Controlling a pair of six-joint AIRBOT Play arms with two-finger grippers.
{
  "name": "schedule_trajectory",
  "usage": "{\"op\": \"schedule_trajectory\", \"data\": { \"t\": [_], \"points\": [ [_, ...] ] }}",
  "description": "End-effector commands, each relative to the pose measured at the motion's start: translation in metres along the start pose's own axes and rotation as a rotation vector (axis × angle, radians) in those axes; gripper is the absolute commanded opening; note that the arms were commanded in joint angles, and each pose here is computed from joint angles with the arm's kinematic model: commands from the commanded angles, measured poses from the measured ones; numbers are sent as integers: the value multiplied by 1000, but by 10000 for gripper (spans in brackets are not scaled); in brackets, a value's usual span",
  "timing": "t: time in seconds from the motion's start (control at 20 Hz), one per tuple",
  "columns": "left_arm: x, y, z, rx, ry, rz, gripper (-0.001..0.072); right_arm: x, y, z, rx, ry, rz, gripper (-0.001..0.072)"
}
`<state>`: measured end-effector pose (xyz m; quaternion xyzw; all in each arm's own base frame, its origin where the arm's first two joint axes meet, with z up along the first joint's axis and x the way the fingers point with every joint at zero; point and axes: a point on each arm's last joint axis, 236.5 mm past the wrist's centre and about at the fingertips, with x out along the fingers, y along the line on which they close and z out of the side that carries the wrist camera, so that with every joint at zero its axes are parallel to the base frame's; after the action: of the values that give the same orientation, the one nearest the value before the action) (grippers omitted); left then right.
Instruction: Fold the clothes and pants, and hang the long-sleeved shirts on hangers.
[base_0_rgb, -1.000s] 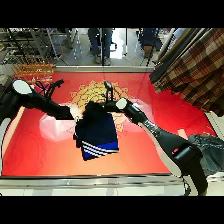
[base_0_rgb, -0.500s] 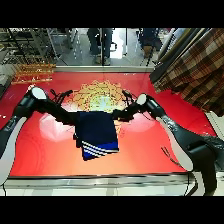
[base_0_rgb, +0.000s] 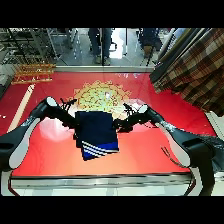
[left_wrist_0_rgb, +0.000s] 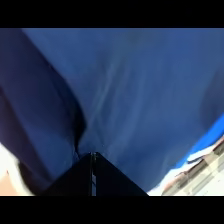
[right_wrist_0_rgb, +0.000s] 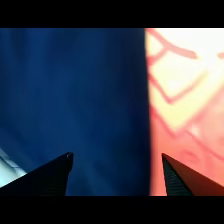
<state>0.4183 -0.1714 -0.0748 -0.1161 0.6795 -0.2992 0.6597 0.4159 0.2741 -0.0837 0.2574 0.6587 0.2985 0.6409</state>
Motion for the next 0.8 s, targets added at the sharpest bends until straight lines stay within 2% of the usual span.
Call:
{"op": "schedule_trajectory", "data": {
  "t": [0.0,0.1,0.2,0.35,0.45,0.55,0.65,0.75],
  "points": [
    [14,10,-1,-26,21,-3,14,27,19,0,33,20,117,625],
    [14,9,-1,-25,21,-4,14,40,43,1,12,41,183,474],
    [7,4,-2,-15,24,-9,14,37,58,12,-61,18,169,12],
    [-47,-19,-1,47,-24,-11,14,-21,60,37,-105,-91,54,12],
    [-100,-43,-6,100,-105,7,14,-94,49,49,-92,-197,-48,11],
    [-144,-68,-29,148,-134,18,15,-187,49,53,-63,-347,-72,10],
    [-177,-87,-54,187,-150,31,15,-290,42,42,-17,-549,-105,10],
    [-201,-102,-65,222,-205,54,15,-383,23,7,57,-717,-154,9]
  ]
}}
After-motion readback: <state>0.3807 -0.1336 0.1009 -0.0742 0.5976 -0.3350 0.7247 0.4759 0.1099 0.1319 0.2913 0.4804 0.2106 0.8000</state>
